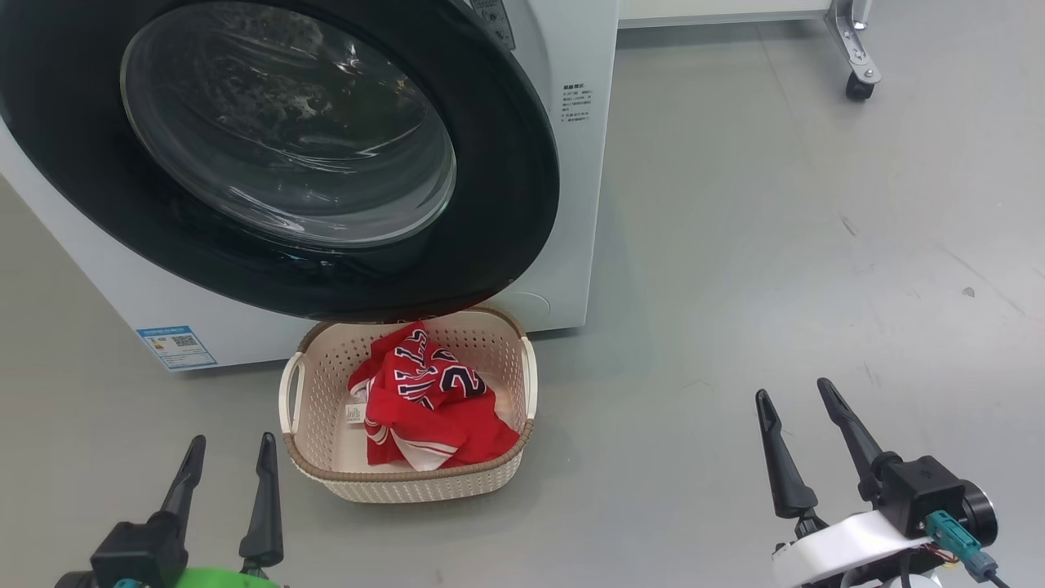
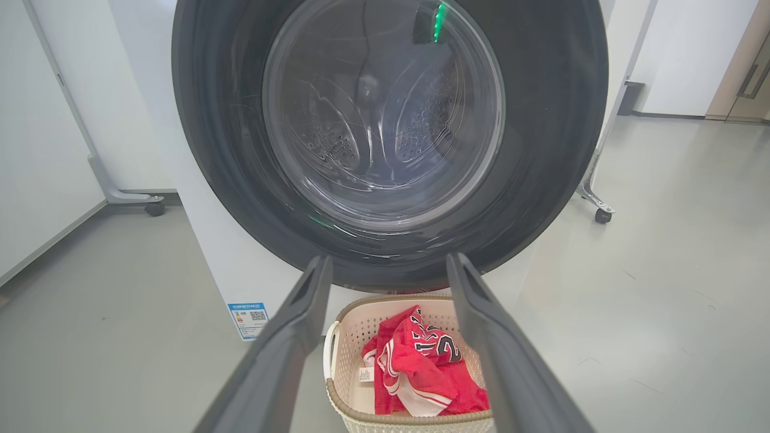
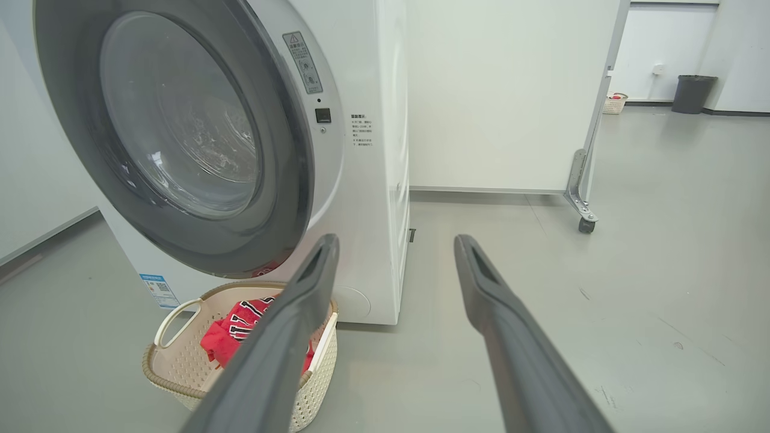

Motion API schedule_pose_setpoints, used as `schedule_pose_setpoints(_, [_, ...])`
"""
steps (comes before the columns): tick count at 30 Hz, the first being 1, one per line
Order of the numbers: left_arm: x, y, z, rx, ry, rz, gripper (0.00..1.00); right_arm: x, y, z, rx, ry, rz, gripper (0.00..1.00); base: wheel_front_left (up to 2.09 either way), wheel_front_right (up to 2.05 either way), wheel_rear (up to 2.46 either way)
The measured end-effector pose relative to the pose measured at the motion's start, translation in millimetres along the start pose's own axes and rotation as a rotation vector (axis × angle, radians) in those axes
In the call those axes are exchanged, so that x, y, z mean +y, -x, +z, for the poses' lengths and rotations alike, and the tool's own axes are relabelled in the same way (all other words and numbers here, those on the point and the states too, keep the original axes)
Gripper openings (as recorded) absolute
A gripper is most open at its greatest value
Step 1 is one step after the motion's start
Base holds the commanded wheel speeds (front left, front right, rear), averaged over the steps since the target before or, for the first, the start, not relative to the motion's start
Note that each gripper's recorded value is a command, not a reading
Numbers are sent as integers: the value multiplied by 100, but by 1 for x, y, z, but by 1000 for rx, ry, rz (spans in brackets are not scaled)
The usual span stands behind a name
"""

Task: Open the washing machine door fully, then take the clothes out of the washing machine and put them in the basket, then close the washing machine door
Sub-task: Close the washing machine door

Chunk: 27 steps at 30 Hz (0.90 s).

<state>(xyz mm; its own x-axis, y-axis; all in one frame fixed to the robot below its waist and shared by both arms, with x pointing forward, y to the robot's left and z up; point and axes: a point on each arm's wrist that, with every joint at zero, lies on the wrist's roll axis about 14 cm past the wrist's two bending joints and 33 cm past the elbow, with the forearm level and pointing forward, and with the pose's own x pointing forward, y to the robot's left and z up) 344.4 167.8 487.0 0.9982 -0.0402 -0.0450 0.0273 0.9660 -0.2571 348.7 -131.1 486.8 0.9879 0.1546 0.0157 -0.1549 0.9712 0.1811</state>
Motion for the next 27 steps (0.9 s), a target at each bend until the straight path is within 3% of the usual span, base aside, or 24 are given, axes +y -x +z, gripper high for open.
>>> schedule_pose_setpoints(22, [-3,5,-8,3,12,38,100,4,1,4,-12,8,10,100,0,0,0])
schedule_pose_setpoints(23, [-3,5,-8,3,9,38,100,4,1,4,-11,8,10,96,0,0,0])
schedule_pose_setpoints(24, [-3,5,-8,3,9,39,100,5,2,3,-10,8,11,23,0,0,0])
schedule_pose_setpoints(25, [-3,5,-8,3,9,40,100,5,2,2,-7,8,11,0,0,0,0])
schedule_pose_setpoints(27, [-2,5,-8,4,9,45,100,5,3,1,-1,6,12,0,0,0,0])
